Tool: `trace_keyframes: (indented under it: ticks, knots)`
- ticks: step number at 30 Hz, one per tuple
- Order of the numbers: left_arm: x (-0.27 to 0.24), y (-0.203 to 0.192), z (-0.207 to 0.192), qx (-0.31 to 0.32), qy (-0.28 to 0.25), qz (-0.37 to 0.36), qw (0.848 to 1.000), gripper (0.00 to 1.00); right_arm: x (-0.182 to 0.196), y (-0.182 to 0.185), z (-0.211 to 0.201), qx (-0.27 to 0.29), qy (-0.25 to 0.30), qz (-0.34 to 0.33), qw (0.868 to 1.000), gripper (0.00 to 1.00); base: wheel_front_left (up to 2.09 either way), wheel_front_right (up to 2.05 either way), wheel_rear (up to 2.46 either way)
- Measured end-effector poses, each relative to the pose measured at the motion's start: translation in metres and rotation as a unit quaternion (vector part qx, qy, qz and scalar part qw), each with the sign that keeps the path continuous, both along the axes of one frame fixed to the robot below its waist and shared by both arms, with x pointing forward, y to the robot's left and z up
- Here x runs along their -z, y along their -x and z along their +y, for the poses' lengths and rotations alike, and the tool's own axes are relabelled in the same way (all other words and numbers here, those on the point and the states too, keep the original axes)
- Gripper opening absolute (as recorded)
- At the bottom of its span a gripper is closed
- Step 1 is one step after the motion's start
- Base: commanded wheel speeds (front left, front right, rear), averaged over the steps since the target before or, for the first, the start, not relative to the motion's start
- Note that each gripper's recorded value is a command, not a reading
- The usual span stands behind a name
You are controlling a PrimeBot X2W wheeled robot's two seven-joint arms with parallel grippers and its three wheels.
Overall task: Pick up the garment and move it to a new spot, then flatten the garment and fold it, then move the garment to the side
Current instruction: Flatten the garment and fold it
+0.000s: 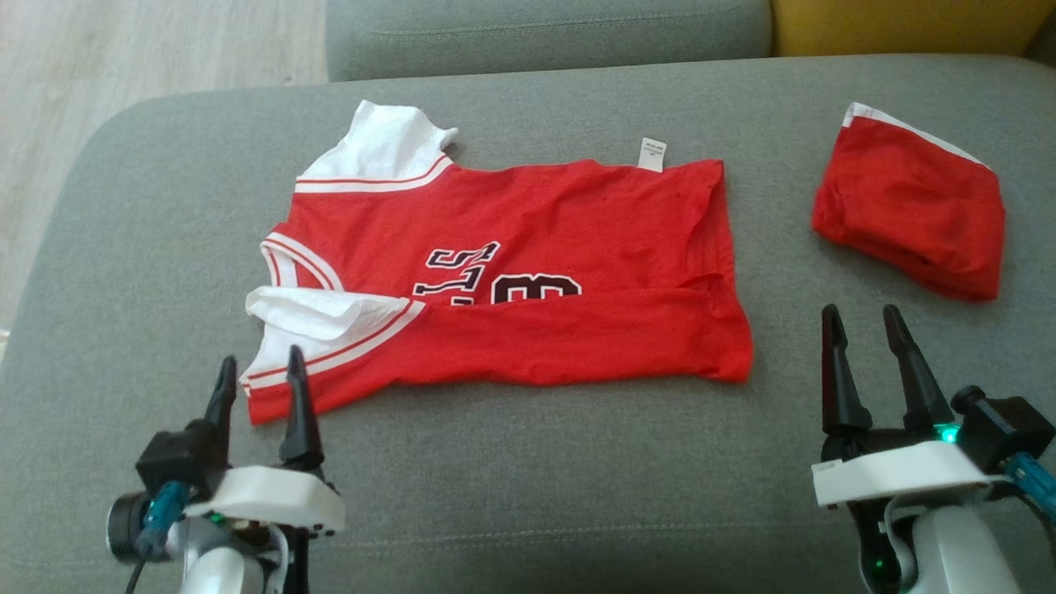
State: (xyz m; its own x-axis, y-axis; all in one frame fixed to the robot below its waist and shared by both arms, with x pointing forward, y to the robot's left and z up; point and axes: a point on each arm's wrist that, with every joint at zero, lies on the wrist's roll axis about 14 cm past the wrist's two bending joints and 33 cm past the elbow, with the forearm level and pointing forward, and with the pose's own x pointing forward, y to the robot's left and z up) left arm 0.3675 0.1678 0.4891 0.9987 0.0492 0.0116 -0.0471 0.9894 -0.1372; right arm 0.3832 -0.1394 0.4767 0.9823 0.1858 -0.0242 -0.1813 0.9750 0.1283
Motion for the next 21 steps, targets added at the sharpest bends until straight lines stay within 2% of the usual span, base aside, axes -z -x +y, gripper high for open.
trace_keyframes:
  ticks: [9, 21]
  knots:
    - [0.054, -0.007, -0.004, 0.013, -0.031, 0.087, 0.996, 1.00, 0.002, -0.001, -0.006, 0.009, -0.002, 0.003, 1.000, 1.00, 0.00, 0.00, 0.00]
    - [0.101, -0.039, 0.029, -0.030, -0.095, 0.196, 0.976, 1.00, 0.007, -0.013, -0.010, 0.019, -0.007, 0.010, 1.000, 1.00, 0.00, 0.00, 0.00]
